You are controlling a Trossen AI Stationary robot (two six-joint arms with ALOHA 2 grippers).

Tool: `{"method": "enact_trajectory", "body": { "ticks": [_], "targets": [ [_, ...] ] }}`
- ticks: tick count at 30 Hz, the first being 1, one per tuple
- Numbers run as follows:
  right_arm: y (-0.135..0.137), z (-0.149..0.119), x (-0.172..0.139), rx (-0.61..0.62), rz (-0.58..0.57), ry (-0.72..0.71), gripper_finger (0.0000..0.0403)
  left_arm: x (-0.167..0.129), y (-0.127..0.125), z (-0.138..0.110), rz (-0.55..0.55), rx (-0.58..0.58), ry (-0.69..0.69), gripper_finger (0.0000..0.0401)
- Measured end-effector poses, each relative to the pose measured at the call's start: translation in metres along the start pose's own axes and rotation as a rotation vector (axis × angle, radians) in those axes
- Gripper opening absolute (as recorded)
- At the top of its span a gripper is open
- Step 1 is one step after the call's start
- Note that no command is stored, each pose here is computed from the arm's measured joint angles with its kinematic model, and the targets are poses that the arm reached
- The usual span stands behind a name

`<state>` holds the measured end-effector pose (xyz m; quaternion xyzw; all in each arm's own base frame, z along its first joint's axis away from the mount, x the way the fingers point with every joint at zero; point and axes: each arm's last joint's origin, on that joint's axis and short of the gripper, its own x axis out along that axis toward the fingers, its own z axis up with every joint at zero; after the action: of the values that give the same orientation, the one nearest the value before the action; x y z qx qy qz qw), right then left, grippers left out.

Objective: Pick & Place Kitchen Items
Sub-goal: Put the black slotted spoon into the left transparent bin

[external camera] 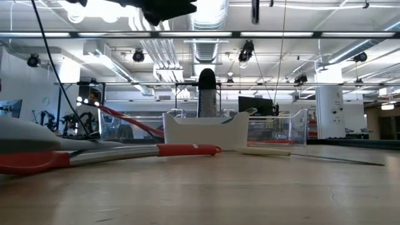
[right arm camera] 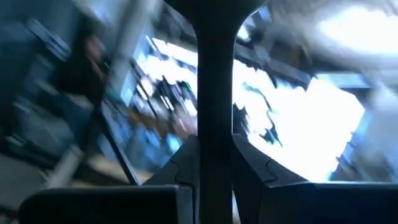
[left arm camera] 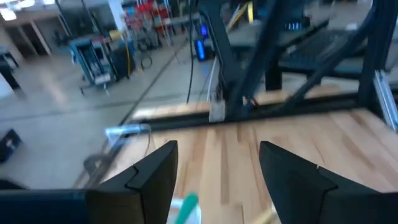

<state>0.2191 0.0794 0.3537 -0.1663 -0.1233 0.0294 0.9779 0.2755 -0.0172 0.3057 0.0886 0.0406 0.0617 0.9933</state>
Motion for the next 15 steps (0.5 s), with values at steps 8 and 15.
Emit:
{"method": "enact_trajectory", "body": {
  "ticks": [8, 15],
  "targets": [
    [0.006, -0.003, -0.015, -0.013, 0.210, -0.197, 0.0047, 0.026, -0.007, 0.000, -0.199, -0.050, -0.162, 0.0229],
    [0.012, -0.010, -0.010, 0.003, 0.260, -0.177, 0.0047, 0.057, -0.002, 0.014, -0.477, -0.099, -0.152, 0.0229]
  ]
}}
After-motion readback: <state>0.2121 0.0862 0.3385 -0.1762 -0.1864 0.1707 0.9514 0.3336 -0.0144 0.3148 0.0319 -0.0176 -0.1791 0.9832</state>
